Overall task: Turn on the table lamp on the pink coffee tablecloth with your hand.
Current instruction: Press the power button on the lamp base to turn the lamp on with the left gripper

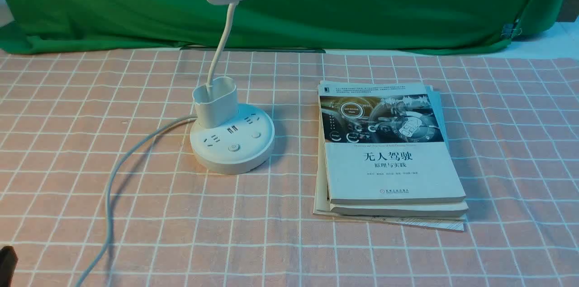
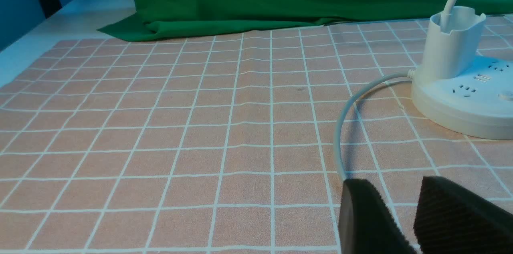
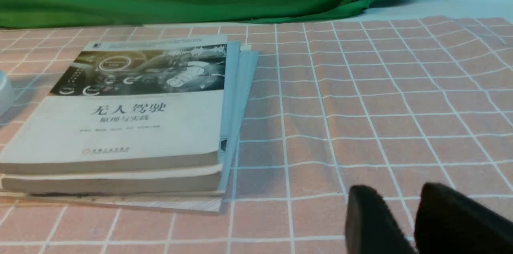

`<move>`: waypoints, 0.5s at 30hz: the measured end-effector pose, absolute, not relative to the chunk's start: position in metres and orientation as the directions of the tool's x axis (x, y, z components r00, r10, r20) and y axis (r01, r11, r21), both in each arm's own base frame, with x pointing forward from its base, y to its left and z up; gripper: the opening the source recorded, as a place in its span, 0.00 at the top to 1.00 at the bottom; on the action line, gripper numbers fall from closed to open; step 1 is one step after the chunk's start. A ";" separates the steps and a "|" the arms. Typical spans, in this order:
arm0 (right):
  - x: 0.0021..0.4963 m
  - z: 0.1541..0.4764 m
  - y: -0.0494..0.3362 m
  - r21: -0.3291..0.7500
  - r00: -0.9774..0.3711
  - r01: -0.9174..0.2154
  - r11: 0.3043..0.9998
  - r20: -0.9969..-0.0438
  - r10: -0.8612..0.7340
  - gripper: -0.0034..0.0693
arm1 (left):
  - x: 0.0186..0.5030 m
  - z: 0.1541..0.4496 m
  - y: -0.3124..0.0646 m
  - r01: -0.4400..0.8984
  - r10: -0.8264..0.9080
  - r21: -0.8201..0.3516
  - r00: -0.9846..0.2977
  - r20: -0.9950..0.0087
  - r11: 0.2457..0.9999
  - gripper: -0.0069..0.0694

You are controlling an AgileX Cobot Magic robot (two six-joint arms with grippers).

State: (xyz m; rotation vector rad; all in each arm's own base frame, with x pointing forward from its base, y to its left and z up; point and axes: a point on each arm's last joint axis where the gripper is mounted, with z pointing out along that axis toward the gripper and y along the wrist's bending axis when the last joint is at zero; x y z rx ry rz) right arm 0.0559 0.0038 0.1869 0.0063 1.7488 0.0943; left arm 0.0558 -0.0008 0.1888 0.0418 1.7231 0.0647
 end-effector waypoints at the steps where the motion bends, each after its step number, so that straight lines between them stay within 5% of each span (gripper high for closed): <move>1: 0.056 0.187 0.004 0.067 -0.180 -0.049 0.997 -0.982 0.057 0.62 | 0.056 0.189 -0.001 -0.009 0.065 0.067 -0.153 -0.986 0.998 0.63; 15: 0.056 0.187 0.004 0.067 -0.181 -0.049 0.997 -0.982 0.057 0.62 | 0.056 0.189 -0.001 -0.009 0.065 0.067 -0.153 -0.986 0.998 0.61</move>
